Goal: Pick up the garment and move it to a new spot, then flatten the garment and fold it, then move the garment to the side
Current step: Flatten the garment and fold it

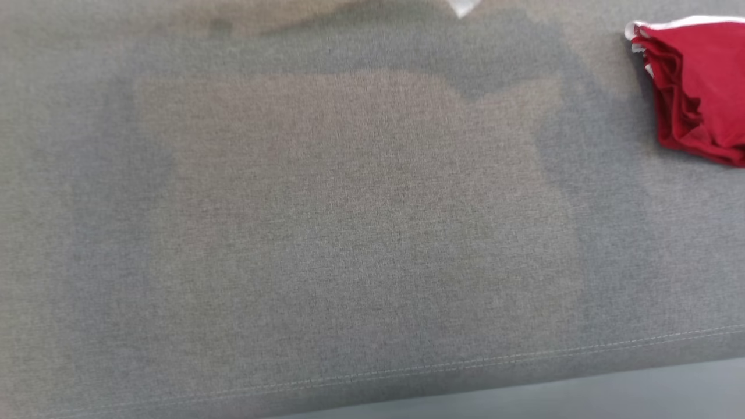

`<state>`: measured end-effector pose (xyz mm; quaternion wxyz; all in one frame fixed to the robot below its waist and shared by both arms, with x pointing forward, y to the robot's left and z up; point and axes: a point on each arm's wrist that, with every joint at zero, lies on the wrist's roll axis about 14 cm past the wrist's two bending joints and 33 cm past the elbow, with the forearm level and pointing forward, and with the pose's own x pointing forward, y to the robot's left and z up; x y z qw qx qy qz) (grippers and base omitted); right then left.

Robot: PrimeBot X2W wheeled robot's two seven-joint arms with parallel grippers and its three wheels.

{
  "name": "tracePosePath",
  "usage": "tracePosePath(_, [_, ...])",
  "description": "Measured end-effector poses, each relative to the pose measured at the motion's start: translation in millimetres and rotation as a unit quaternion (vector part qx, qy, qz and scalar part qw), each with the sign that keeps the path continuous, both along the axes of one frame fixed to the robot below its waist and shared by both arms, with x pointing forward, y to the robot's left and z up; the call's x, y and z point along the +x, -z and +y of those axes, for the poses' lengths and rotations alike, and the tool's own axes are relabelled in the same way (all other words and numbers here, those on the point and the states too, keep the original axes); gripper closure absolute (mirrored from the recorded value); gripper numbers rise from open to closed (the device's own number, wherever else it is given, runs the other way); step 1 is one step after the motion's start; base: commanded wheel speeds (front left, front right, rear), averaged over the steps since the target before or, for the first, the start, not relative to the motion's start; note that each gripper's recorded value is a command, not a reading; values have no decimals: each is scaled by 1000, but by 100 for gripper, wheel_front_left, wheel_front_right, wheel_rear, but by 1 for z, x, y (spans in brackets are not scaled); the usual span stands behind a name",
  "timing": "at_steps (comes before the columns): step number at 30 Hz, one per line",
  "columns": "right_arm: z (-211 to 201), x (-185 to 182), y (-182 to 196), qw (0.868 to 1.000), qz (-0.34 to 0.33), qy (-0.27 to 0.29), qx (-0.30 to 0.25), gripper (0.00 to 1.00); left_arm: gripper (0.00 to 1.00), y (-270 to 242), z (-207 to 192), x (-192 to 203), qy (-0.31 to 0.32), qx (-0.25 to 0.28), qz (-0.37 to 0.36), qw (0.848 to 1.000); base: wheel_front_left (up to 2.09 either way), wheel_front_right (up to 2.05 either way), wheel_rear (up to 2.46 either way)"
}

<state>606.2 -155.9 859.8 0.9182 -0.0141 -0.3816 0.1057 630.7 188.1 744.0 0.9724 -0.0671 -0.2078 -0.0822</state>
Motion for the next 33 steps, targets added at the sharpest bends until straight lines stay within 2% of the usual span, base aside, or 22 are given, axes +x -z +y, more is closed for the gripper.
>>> tracePosePath(5, [14,30,25,999,23,6,-24,100,100,34,-2,30,0,5,11,1000,0,0,0])
tracePosePath(11, [40,67,89,995,78,-14,-58,100,100,107,-4,60,4,2,72,997,0,0,0])
tracePosePath(16, [57,76,153,989,121,-58,-56,100,100,181,-8,65,11,-21,140,990,0,0,0])
tracePosePath(18, [59,72,179,986,139,-77,-42,100,100,210,-6,56,10,-30,169,985,0,0,0])
tracePosePath(23, [53,48,215,981,157,-110,10,100,100,234,-7,31,18,-43,174,984,0,0,0])
tracePosePath(30, [46,-18,291,956,237,-133,112,100,100,274,-15,-38,19,-54,202,978,0,0,0])
tracePosePath(33, [41,-49,310,945,262,-129,146,100,100,283,-18,-69,18,-59,213,975,0,0,0])
